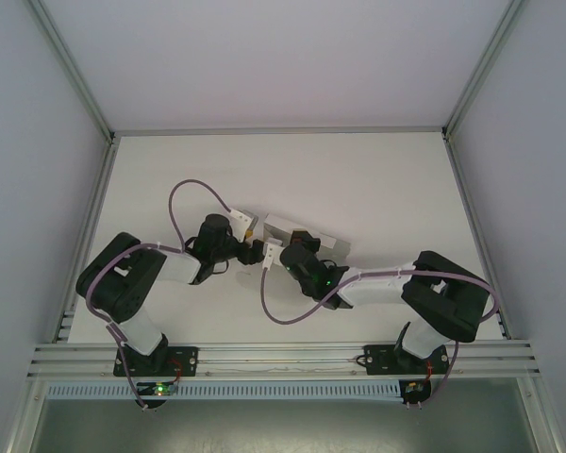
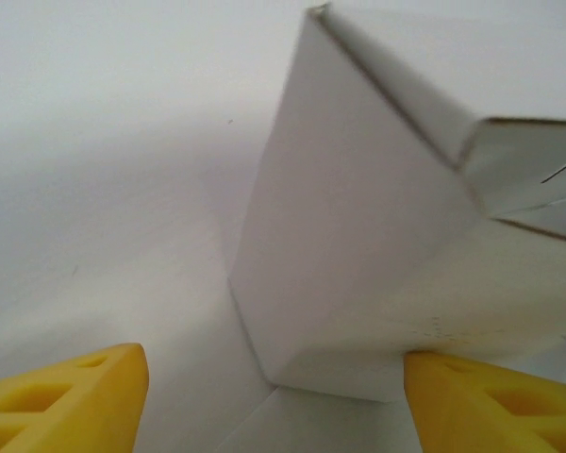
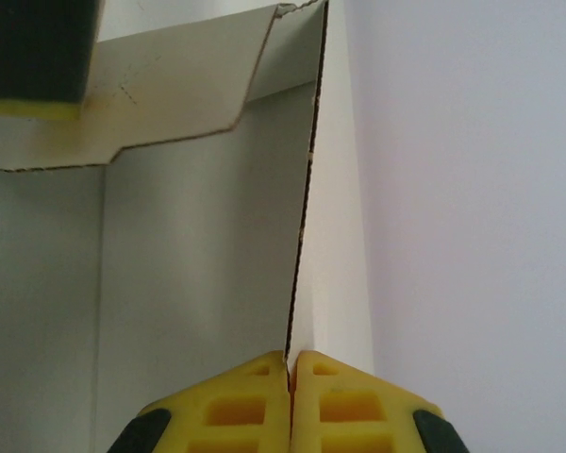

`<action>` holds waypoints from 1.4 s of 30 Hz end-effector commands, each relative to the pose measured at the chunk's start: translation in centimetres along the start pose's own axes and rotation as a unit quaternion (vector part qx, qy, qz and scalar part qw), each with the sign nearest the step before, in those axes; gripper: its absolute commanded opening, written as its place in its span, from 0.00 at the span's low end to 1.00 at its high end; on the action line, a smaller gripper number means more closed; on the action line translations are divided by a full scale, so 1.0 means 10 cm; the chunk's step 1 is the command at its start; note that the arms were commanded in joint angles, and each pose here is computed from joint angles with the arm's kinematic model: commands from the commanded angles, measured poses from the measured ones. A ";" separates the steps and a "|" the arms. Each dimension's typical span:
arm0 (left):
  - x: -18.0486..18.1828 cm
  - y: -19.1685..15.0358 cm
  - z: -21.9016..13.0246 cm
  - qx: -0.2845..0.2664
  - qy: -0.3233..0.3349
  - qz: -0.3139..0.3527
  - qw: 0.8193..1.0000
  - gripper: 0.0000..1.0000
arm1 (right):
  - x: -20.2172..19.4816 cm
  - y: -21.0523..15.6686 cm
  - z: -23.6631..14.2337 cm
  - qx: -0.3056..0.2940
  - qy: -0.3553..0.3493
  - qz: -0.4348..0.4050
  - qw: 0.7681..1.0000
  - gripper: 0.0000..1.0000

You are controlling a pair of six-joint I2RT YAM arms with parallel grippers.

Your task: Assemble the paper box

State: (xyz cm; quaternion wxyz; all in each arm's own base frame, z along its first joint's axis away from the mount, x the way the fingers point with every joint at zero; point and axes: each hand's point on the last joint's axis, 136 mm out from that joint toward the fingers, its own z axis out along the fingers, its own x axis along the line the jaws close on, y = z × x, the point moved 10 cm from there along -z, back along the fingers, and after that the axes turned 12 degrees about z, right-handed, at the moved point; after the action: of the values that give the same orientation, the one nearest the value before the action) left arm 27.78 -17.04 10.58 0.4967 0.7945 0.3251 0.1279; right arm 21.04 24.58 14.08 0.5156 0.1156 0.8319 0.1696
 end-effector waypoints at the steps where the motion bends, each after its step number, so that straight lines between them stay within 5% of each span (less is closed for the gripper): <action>1: -0.11 0.47 0.03 -0.113 -0.069 0.083 0.988 0.70 | 0.58 -0.37 0.01 0.048 0.176 -0.097 0.978 0.00; 9: -0.02 0.54 0.20 -0.122 -0.065 0.084 0.987 0.67 | 0.57 -0.37 0.01 0.049 0.202 -0.085 0.974 0.00; 18: 0.10 0.45 0.22 -0.118 0.009 0.079 0.990 0.32 | 0.52 -0.40 0.04 0.062 0.197 -0.077 0.975 0.00; 25: 0.16 0.35 0.23 -0.096 0.067 0.053 0.992 0.24 | 0.49 -0.41 0.06 0.071 0.191 -0.074 0.976 0.00; 34: -0.08 0.36 0.05 -0.105 -0.046 0.053 0.992 0.63 | 0.42 -0.39 0.06 0.062 0.198 -0.050 0.977 0.00; 40: -0.21 0.31 -0.35 -0.092 -0.022 0.022 0.995 0.97 | 0.41 -0.42 0.10 0.072 0.190 -0.056 0.978 0.00; 42: -0.23 0.28 -0.52 -0.097 0.011 0.012 0.995 1.00 | 0.42 -0.42 0.10 0.070 0.191 -0.058 0.977 0.00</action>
State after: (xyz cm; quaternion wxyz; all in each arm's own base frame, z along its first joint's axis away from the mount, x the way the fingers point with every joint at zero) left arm 26.31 -16.01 14.42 0.5474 0.7552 0.3126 0.1795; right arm 22.11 25.31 15.05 0.4587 0.1174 0.8525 0.2214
